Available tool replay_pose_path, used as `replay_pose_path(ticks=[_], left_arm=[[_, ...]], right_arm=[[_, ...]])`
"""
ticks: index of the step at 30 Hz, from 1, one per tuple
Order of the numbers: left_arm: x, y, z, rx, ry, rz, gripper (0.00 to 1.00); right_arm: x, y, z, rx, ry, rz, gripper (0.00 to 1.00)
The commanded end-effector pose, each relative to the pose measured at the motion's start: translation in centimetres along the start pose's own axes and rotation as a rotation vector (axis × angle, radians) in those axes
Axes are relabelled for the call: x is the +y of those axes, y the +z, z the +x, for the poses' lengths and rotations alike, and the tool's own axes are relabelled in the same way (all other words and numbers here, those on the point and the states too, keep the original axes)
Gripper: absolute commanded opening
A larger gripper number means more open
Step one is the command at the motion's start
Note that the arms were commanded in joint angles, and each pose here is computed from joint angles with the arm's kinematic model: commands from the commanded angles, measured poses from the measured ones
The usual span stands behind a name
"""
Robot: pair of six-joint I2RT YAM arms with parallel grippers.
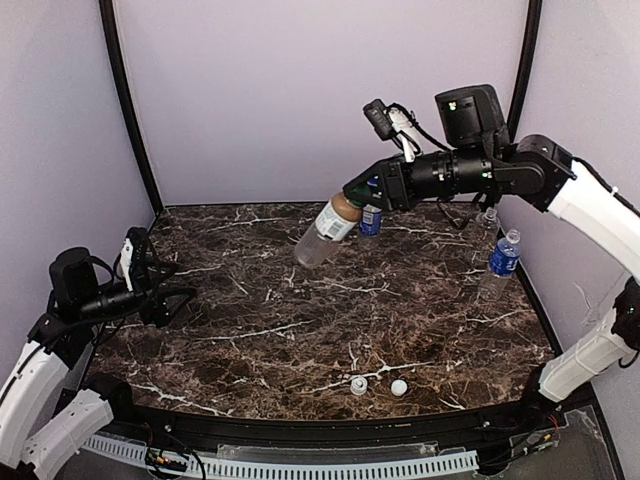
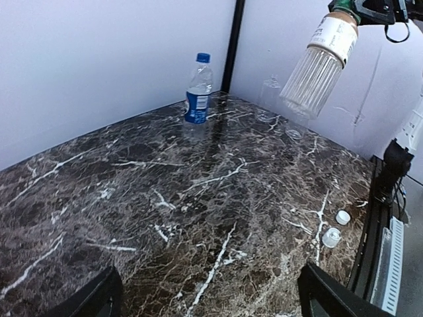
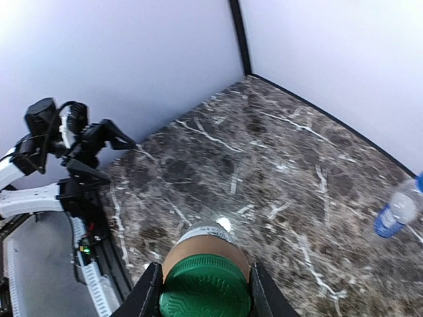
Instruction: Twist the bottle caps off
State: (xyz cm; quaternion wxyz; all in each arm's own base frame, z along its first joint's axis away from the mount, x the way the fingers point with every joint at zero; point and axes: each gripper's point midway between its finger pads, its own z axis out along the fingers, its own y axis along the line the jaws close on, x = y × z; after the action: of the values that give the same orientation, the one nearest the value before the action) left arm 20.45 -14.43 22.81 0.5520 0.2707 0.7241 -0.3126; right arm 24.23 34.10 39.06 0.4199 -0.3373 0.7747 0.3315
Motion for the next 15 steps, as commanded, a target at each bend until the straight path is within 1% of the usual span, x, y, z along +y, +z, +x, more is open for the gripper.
replay_pose_path(ticks=[1,2,4,5,8,10,15], left_arm=[[-5.5,-0.1,-0.8,0.107,0.116,0.281,0.92],[-5.5,0.0,-0.8,0.122,0.169,0.282,0.92],[-5.7,0.6,-0.7,0.194,0.210,0.291,0.92],[-6.4,0.4,-1.4,0.202,0.232,0.317,0.92],[-7.0,0.9,-2.8,0.219,0.284,0.349,0.92],[-7.2,1.2,-3.1,0.239,0.308,0.366,0.92],[-7.6,2.3,-2.5,0.288,0.337,0.402,0.92]], right_arm=[[6.3,3.9,-1.1,-0.089,0.010,-0.210,0.00],[7.3,5.0,-1.1,-0.090,0.013,-0.237,0.00],[9.1,7.0,-1.6,-0.106,0.011,-0.288,0.00],[9.9,8.0,-1.6,-0.102,0.009,-0.310,0.00],[11.5,10.4,-1.7,-0.100,0.008,-0.372,0.00],[12.5,11.3,-1.7,-0.104,0.016,-0.416,0.00],[14.0,12.4,-1.8,-0.138,0.030,-0.480,0.00]])
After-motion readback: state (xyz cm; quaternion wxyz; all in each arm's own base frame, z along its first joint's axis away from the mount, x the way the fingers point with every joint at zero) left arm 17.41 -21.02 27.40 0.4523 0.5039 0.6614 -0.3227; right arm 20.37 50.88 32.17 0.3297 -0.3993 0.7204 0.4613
